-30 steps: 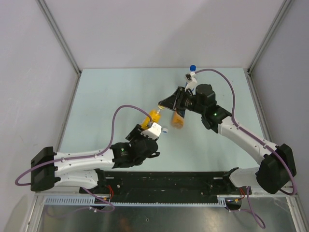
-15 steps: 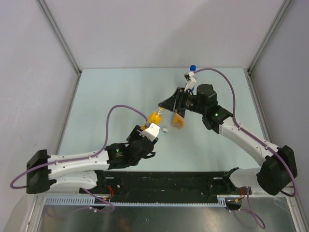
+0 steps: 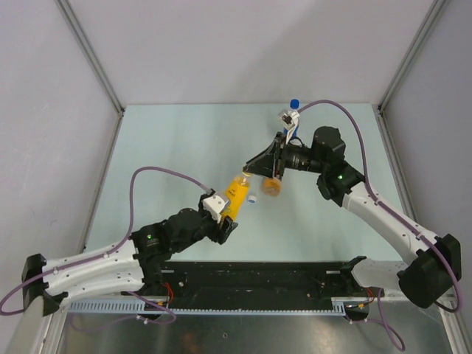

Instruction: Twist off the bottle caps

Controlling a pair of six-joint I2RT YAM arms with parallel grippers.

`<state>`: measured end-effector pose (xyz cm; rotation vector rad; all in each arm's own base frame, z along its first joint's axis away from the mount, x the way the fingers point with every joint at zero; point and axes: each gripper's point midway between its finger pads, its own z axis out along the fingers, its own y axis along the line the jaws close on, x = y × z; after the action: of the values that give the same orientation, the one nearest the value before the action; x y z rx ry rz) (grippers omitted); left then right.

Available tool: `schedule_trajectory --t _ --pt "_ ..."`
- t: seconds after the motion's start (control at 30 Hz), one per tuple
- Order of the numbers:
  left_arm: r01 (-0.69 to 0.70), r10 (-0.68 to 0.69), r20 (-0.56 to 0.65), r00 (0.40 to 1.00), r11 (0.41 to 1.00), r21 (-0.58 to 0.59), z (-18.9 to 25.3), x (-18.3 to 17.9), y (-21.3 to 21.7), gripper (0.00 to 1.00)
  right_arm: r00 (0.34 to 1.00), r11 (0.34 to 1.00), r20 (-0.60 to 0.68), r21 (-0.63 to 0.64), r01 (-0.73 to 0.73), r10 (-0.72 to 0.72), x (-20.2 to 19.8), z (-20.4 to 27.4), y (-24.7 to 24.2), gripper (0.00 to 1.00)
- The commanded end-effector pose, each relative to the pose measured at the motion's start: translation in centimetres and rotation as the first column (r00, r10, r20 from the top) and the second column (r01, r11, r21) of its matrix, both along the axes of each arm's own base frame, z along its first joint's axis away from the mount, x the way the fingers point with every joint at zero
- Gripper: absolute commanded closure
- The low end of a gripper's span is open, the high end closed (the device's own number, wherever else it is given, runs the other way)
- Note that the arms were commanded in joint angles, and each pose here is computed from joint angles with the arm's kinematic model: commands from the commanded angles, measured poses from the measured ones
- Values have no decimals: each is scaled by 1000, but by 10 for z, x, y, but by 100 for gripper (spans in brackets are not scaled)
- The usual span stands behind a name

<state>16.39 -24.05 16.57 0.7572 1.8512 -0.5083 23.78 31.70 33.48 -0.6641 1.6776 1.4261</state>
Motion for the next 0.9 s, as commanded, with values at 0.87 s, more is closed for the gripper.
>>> schedule_trajectory --t 0.87 --pt "817 -739 362 569 457 -351 106 -131 -44 100 834 946 478 15 -323 277 -100 51 -19 92"
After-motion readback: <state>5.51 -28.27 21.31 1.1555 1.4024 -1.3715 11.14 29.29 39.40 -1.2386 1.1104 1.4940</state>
